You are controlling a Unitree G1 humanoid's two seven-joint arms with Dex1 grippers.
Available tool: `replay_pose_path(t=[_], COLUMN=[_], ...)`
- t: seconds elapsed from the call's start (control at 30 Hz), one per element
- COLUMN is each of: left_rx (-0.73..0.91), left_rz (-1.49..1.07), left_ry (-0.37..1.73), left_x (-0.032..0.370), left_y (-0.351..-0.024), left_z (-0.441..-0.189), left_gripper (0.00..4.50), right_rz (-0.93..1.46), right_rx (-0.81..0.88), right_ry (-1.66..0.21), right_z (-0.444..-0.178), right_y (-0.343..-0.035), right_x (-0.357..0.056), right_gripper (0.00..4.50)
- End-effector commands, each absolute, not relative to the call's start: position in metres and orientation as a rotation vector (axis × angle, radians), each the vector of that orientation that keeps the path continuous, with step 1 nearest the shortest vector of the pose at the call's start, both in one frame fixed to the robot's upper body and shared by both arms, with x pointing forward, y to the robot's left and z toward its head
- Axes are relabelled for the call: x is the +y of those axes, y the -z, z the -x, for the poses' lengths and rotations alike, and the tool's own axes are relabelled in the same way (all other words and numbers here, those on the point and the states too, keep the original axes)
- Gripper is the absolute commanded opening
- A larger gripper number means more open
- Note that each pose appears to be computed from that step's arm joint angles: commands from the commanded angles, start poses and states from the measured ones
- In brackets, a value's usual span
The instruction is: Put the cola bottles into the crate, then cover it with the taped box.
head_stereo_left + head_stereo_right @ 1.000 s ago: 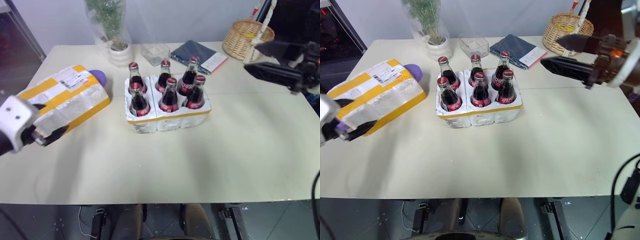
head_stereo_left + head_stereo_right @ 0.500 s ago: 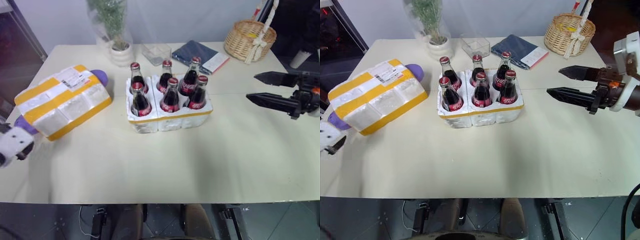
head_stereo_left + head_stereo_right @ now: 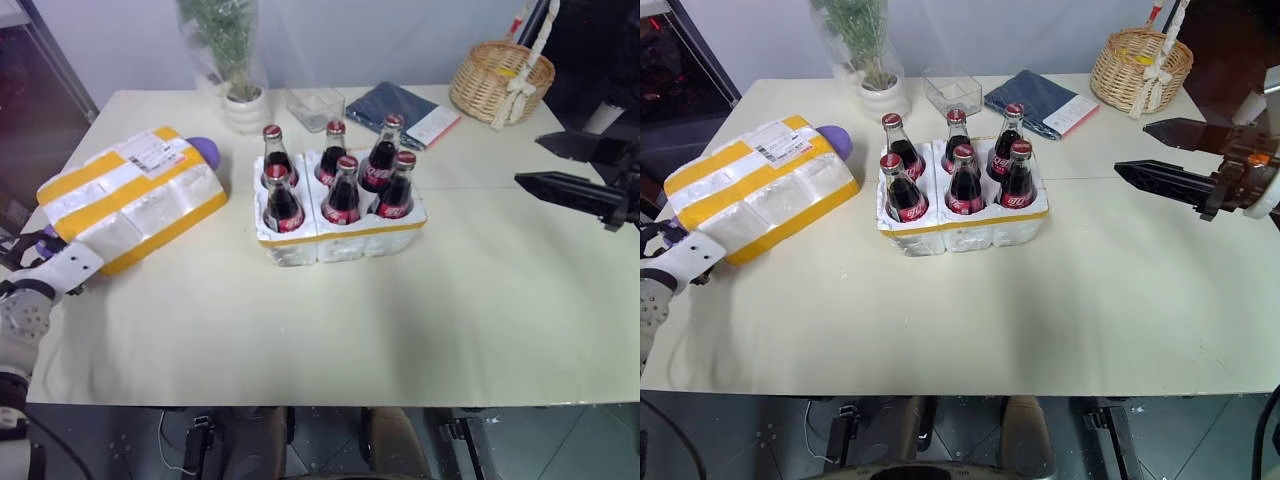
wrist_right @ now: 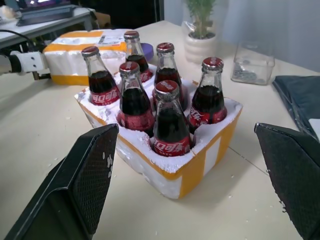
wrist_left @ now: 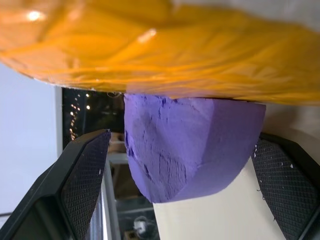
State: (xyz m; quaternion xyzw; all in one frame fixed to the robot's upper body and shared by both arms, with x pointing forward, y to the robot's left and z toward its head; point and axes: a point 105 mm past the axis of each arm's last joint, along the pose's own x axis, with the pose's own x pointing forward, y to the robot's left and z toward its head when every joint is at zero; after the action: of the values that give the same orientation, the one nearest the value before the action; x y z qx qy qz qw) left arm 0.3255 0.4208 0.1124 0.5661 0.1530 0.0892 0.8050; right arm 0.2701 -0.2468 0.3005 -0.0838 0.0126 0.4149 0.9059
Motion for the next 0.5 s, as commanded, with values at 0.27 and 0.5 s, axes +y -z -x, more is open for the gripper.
replay_pose_path(t=[0.27,0.5], left_rx=[0.301,0.136], left_rz=[-1.274,-1.308], left_ry=[-0.163,-0.200], left_x=[0.420,0.412], left_y=[-0.126,-0.181], left_z=[-0.334,-0.341], left_gripper=[0.76,0.76], right_rz=[0.215,0.221], right_rx=[0.017,0.036], right_ry=[-0.816,-0.793], right_z=[-0.255,-0.256], right_y=[-0.304,-0.298], right_x=[-0.265,-0.276], right_gripper=[4.50,4.50])
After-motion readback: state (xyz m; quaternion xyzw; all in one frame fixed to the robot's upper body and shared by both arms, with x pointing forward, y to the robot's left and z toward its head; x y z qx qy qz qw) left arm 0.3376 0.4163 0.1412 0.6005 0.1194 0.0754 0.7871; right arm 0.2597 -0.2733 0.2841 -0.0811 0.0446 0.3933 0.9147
